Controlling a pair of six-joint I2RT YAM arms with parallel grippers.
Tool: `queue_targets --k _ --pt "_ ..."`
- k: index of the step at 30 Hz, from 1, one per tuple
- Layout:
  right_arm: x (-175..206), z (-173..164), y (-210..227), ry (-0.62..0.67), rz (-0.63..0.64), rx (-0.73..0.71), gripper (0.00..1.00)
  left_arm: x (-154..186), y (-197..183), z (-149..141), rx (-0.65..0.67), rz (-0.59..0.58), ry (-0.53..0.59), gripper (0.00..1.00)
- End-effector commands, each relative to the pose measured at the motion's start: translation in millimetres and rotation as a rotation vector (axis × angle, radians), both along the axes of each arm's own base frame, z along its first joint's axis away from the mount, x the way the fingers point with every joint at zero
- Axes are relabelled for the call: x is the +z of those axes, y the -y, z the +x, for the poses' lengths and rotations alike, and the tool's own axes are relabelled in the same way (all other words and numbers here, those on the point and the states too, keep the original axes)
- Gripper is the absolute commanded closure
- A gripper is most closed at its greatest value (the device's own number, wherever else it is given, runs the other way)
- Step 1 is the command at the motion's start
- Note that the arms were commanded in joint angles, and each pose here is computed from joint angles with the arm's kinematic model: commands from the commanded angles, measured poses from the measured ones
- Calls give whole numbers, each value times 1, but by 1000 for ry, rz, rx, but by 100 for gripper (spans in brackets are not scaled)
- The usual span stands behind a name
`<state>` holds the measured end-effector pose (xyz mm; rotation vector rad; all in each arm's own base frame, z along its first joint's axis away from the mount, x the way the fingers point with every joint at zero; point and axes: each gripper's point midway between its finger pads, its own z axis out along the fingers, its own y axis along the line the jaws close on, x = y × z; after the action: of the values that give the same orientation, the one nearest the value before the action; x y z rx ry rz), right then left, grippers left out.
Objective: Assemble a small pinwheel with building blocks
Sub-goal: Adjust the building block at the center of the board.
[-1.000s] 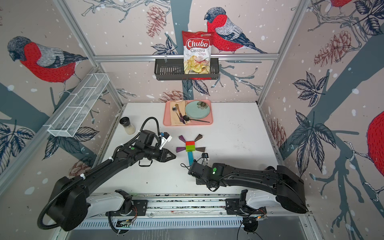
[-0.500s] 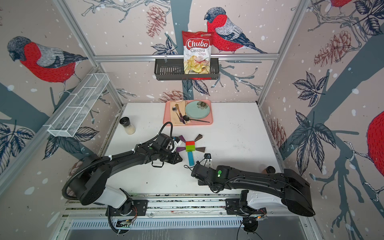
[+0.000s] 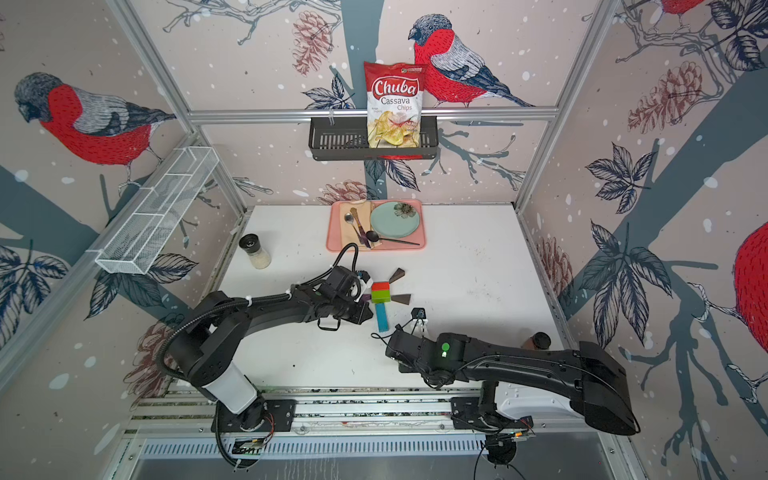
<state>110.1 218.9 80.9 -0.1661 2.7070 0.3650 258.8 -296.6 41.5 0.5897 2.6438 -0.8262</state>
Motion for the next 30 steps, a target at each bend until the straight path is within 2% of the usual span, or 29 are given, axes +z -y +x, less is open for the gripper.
queue_targets --k 1,13,30 --pt "2 2 7 16 -14 -33 82 0 3 9 15 2 26 87" --pt "6 3 8 15 -24 -41 82 -12 4 16 16 40 25 88" --pt "6 -1 8 10 -27 -36 82 -12 9 22 19 30 40 88"
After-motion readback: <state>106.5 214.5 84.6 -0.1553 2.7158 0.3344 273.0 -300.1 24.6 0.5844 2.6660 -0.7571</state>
